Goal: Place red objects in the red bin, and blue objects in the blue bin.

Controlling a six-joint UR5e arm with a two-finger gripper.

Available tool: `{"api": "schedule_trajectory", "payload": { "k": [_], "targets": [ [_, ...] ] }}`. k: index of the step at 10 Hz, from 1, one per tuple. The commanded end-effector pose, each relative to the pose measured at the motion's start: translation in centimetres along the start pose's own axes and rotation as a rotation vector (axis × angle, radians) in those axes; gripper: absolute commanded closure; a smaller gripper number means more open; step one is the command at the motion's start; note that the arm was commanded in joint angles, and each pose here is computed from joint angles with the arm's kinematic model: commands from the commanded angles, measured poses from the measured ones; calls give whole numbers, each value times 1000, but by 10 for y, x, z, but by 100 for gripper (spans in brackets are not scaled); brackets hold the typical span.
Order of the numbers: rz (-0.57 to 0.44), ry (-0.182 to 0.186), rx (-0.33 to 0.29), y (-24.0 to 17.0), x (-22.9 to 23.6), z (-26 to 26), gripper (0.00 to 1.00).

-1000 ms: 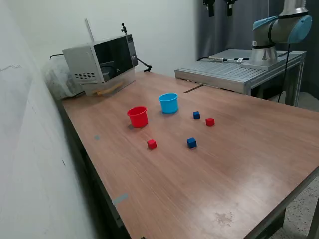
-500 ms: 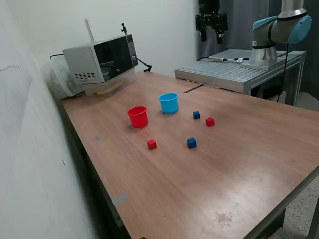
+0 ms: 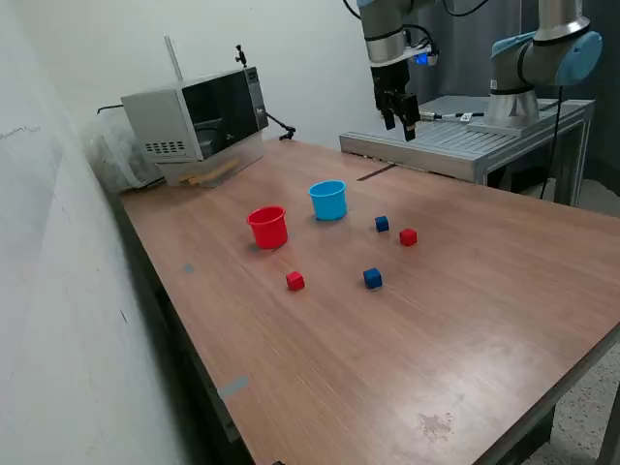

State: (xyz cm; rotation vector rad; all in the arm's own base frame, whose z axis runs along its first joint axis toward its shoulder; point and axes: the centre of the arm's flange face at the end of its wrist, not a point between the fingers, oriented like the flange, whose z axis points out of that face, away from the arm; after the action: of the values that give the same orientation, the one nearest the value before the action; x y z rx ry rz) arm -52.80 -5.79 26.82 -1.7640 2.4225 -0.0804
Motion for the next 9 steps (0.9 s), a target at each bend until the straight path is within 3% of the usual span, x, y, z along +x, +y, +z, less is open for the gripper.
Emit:
{"api": "schedule_trajectory", "payload": {
  "k": [1,4,6,7,9],
  "targets": [
    [59,43,-20,5,0,13,0],
    [165,93,-37,4,11,10,0],
    [154,227,6,3,37,19,0],
    [154,222,30,6,39,32,0],
    [153,231,-7,18,43,44,0]
  ]
}}
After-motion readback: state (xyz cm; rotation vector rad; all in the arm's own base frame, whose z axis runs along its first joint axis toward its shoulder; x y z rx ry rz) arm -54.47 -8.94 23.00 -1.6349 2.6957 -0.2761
